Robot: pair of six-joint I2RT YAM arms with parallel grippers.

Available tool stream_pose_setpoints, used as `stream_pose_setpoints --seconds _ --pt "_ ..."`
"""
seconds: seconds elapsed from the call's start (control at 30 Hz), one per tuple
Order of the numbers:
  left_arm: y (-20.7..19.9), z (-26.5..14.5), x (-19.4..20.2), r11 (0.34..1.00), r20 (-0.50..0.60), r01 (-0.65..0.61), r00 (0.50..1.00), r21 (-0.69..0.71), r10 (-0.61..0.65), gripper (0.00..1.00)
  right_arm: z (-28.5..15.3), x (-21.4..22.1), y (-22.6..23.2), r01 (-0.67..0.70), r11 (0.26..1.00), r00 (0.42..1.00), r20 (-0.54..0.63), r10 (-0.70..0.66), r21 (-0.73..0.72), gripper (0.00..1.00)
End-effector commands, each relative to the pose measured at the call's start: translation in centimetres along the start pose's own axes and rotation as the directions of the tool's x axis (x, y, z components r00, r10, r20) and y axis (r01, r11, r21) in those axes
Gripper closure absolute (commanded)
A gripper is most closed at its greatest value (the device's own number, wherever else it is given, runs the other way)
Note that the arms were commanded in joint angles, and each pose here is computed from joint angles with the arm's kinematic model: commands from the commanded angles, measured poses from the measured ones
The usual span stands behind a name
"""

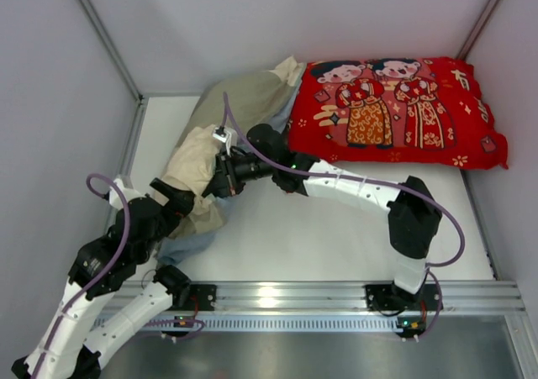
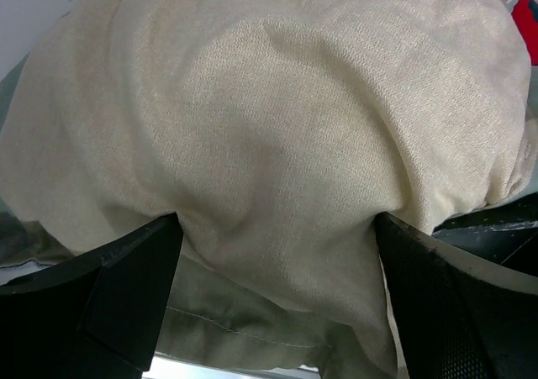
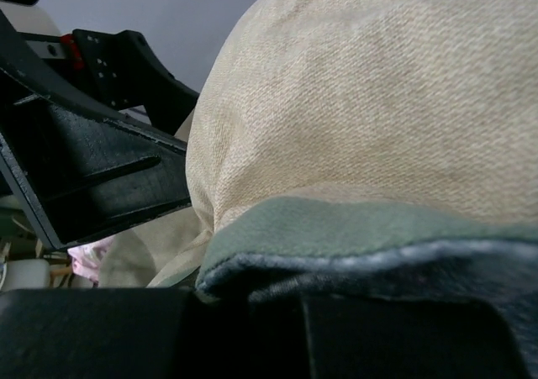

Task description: Remove the pillowcase from the pillow

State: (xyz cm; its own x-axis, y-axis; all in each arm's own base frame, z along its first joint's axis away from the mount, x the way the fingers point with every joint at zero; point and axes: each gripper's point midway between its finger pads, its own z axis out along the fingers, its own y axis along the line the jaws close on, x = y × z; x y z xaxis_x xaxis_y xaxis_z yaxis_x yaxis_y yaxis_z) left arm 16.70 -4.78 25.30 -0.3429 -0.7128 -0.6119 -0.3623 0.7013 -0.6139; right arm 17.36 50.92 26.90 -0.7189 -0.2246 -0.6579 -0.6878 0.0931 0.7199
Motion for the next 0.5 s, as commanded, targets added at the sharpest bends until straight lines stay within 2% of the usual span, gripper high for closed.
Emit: stream_pose_setpoints --seconds 0.0,0.07,0.13,0.17,0.2,0.23,0.3,0.33,0.37,0.47 --pt "-1.8 0.2 -1.2 0.995 0.056 0.063 0.996 0.075 -0.067 0.01 -2.5 -2.7 8.7 0.143 0.959 0.988 0.096 -0.122 -0.245 1.00" --pt "-2.1 0.5 -0.9 0.995 0.051 0.053 0.997 0.090 -0.058 0.02 -2.7 -2.1 9.4 0.148 0.952 0.988 0.086 -0.130 -0.266 1.00" --pt "-2.6 1.0 -0.6 0.995 0.043 0.046 0.998 0.094 -0.051 0.11 -2.8 -1.5 9.7 0.155 0.950 0.987 0.078 -0.139 -0.271 1.00" --pt "-2.6 1.1 -0.6 0.995 0.047 0.035 0.998 0.091 -0.039 0.47 -2.8 -1.3 9.8 0.176 0.947 0.984 0.079 -0.161 -0.269 0.98" --pt "-2.6 1.1 -0.7 0.996 0.049 0.029 0.998 0.087 -0.033 0.75 -2.8 -1.1 9.6 0.187 0.948 0.982 0.077 -0.173 -0.259 0.91" --pt "-2.5 1.0 -0.9 0.996 0.056 0.032 0.998 0.086 -0.037 1.00 -3.1 -0.5 9.1 0.175 0.959 0.984 0.048 -0.169 -0.223 0.54" --pt "-2.1 0.6 -1.5 0.995 0.081 0.048 0.995 0.086 -0.055 1.00 -3.1 -0.8 6.5 0.222 0.973 0.974 0.069 -0.218 -0.063 0.20" --pt "-1.5 0.0 -1.9 0.995 0.095 0.055 0.994 0.083 -0.063 1.00 -3.8 0.1 4.8 0.195 0.980 0.980 0.030 -0.196 0.028 0.04" --pt "-1.1 -0.6 -2.5 0.994 0.111 0.075 0.990 0.080 -0.084 1.00 -4.2 -0.6 3.0 0.193 0.972 0.978 0.058 -0.202 0.132 0.01" --pt "0.7 -2.6 -4.2 0.996 0.163 0.084 0.983 0.038 -0.089 1.00 -6.9 -1.6 0.0 0.152 0.955 0.977 0.107 -0.184 0.256 0.01"
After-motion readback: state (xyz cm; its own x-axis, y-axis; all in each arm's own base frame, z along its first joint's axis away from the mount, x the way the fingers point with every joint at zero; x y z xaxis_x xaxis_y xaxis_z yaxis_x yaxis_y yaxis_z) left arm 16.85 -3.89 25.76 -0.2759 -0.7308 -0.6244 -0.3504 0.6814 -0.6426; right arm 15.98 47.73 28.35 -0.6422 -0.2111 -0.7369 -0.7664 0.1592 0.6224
